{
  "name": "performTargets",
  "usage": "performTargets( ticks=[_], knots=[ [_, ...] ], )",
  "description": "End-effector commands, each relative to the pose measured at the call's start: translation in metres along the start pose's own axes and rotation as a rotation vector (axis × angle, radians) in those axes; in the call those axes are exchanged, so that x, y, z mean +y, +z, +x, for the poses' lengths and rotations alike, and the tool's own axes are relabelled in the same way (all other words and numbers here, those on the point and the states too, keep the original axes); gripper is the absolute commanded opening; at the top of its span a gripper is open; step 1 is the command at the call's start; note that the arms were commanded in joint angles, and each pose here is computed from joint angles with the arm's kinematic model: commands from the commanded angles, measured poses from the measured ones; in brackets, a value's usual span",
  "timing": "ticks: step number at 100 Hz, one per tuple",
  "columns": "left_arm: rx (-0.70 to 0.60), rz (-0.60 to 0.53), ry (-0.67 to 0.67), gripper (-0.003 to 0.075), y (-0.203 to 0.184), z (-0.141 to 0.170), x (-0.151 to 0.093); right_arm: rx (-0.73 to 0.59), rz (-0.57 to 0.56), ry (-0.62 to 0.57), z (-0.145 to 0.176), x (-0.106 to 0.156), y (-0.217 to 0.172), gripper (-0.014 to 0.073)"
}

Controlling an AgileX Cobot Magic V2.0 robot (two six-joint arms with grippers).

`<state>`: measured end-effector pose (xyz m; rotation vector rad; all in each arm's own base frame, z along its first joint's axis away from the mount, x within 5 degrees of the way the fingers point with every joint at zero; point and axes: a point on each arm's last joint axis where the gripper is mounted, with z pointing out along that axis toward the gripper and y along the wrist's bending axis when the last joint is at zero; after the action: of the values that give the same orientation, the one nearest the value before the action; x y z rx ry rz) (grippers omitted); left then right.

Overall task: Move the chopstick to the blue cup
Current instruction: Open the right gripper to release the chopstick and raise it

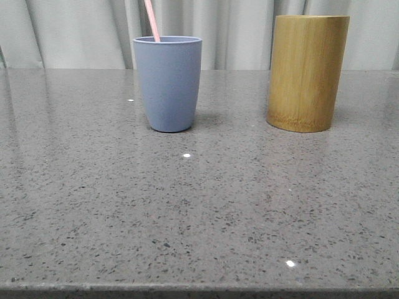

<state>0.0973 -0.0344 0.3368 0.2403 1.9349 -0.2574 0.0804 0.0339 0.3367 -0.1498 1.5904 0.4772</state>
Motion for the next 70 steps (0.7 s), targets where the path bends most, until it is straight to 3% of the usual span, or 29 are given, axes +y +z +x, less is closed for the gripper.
performTargets(
  ticks=[1, 16, 32, 70],
  knots=[
    [-0.088, 0.002, 0.009, -0.0019, -0.002, -0.009, 0.0, -0.107, -0.012, -0.013, -0.015, 0.002, -0.002, -0.0057],
    [-0.126, -0.027, 0.001, -0.0019, -0.005, -0.002, 0.005, -0.107, -0.012, -0.013, -0.015, 0.002, -0.002, -0.0057],
    [-0.266, -0.056, 0.065, -0.0019, -0.004, 0.011, 0.009, -0.107, -0.012, -0.013, -0.015, 0.002, -0.002, -0.0057],
    [-0.402, -0.237, 0.064, -0.0019, -0.006, 0.074, 0.025, -0.107, -0.012, -0.013, -0.015, 0.002, -0.002, -0.0057]
  ],
)
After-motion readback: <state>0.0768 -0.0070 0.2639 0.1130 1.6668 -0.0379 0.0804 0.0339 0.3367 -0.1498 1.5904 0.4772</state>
